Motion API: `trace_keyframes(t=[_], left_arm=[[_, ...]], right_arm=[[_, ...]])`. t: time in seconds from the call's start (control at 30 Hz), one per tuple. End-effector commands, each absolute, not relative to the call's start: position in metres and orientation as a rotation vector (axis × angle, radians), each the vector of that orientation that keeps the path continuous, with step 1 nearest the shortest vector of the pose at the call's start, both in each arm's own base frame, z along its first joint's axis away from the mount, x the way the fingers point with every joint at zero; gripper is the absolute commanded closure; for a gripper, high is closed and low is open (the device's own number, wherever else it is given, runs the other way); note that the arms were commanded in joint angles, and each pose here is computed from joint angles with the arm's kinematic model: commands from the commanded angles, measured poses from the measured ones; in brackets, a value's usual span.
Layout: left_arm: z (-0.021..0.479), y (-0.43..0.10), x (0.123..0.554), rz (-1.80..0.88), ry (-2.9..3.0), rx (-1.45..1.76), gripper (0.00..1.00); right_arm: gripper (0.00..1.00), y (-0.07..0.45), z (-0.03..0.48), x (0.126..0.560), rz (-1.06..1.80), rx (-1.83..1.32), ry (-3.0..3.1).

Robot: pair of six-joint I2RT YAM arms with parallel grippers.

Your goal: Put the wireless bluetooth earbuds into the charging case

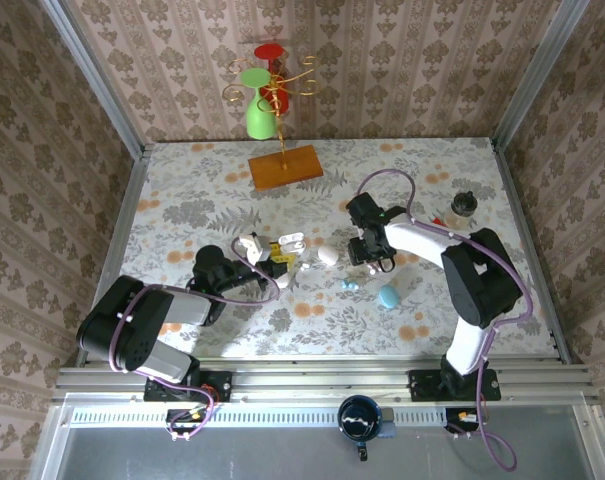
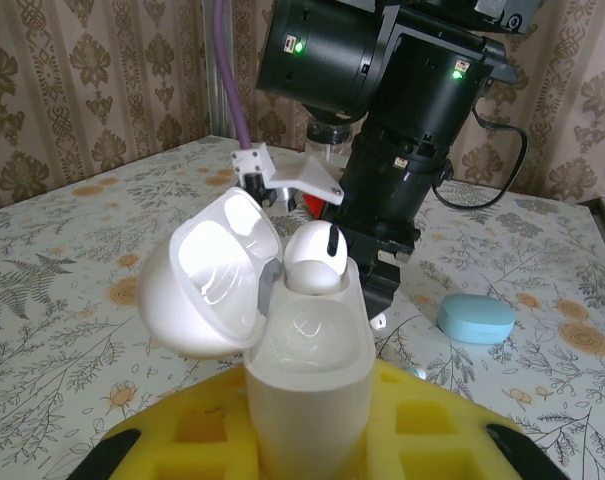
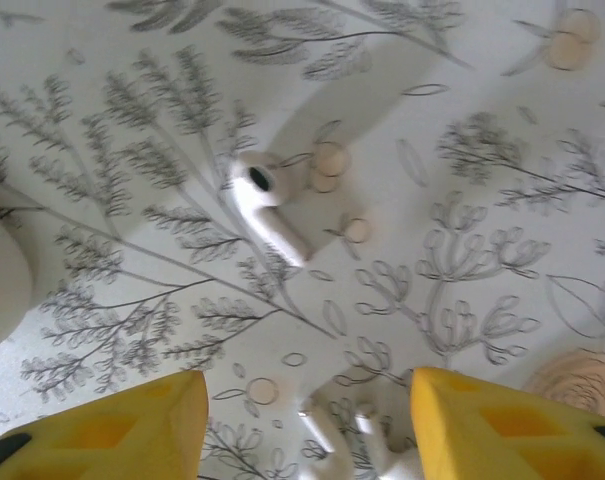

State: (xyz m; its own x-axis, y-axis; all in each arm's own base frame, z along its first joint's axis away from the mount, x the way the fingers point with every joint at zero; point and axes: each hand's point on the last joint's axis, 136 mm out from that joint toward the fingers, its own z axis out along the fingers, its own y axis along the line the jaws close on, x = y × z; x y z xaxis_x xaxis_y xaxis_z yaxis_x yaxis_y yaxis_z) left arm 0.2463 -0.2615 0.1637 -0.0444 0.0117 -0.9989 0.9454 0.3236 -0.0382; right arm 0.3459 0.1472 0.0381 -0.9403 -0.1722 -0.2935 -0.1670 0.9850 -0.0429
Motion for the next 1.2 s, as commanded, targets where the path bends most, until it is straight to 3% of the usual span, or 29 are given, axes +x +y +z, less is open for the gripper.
trace_keyframes(t=[0.0, 0.17, 0.43, 0.77, 1.17], left_arm=[[0.177, -0.264, 0.241, -0.987, 1.322, 0.977, 1.00], [0.177, -0.264, 0.242, -0.982, 1.323, 0.974, 1.00], [0.175, -0.264, 0.242, -0.988, 1.328, 0.977, 1.00], [0.177, -0.264, 0.241, -0.986, 1.324, 0.975, 1.00], [0.176, -0.263, 0.242, -0.977, 1.326, 0.973, 1.00]], right_arm=[[0.38, 0.131, 0.042, 0.347, -0.033, -0.134, 2.822], [0.36, 0.113, 0.037, 0.335, 0.021, 0.119, 2.839], [0.40, 0.134, 0.038, 0.315, 0.379, 0.351, 2.763], [0.50, 0.138, 0.031, 0.325, 0.437, 0.397, 2.746], [0.54, 0.147, 0.033, 0.356, 0.459, 0.353, 2.742]])
